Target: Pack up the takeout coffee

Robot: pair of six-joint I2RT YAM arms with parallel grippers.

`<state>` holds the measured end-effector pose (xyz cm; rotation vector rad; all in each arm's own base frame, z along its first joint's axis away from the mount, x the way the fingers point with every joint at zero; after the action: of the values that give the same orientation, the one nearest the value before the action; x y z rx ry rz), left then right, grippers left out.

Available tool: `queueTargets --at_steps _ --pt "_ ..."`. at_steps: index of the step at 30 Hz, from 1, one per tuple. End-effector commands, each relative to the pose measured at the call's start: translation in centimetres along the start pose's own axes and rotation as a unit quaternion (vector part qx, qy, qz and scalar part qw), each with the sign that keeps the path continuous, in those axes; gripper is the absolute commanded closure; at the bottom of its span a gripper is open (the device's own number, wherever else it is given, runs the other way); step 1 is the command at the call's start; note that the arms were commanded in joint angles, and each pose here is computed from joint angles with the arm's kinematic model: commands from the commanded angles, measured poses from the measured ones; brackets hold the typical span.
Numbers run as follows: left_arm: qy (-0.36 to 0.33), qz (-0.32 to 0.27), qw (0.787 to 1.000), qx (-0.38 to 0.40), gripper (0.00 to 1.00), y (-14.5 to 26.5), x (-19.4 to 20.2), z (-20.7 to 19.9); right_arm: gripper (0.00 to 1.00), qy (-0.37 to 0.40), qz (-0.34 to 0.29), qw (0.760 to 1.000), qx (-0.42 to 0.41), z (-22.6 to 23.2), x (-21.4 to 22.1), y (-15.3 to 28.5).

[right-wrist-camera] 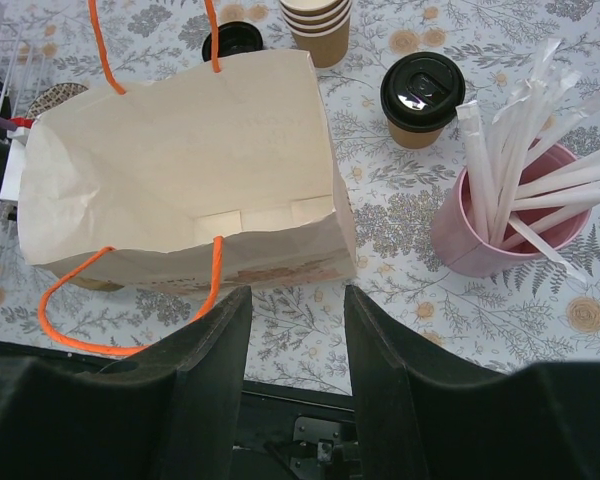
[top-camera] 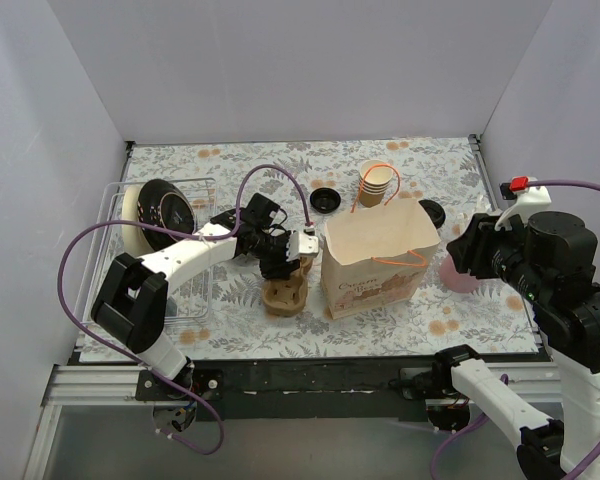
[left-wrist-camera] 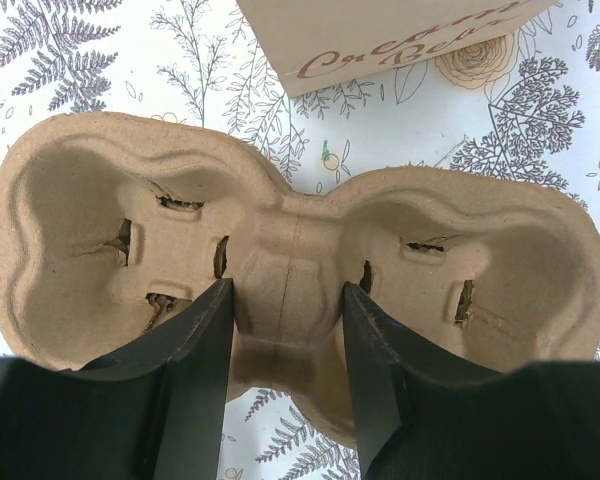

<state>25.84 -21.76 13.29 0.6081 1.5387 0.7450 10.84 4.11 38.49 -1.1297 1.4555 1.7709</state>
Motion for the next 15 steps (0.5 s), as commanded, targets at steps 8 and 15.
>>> queueTargets --at_steps 8,15 --pt "-0.012 -0.02 1.0 -0.011 0.61 1.1 -1.12 -0.27 0.5 0.017 -0.024 1.0 -0.012 0.23 -1.13 -0.71" --pt "-0.011 -0.019 1.0 -0.006 0.55 0.76 -1.29 0.04 0.5 0.018 -0.025 0.999 -0.013 0.27 -1.34 -0.84"
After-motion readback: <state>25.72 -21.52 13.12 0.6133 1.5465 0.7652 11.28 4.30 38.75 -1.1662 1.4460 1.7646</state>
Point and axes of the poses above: each gripper's point midway between its finger pads, its own y axis back along the fingers, its own z axis along the line the jaws close on, x = y × z, the point moved 6 cm from there along y, back along the fingers, and after that the axes turned 9 degrees about y, right-handed, at the moved point
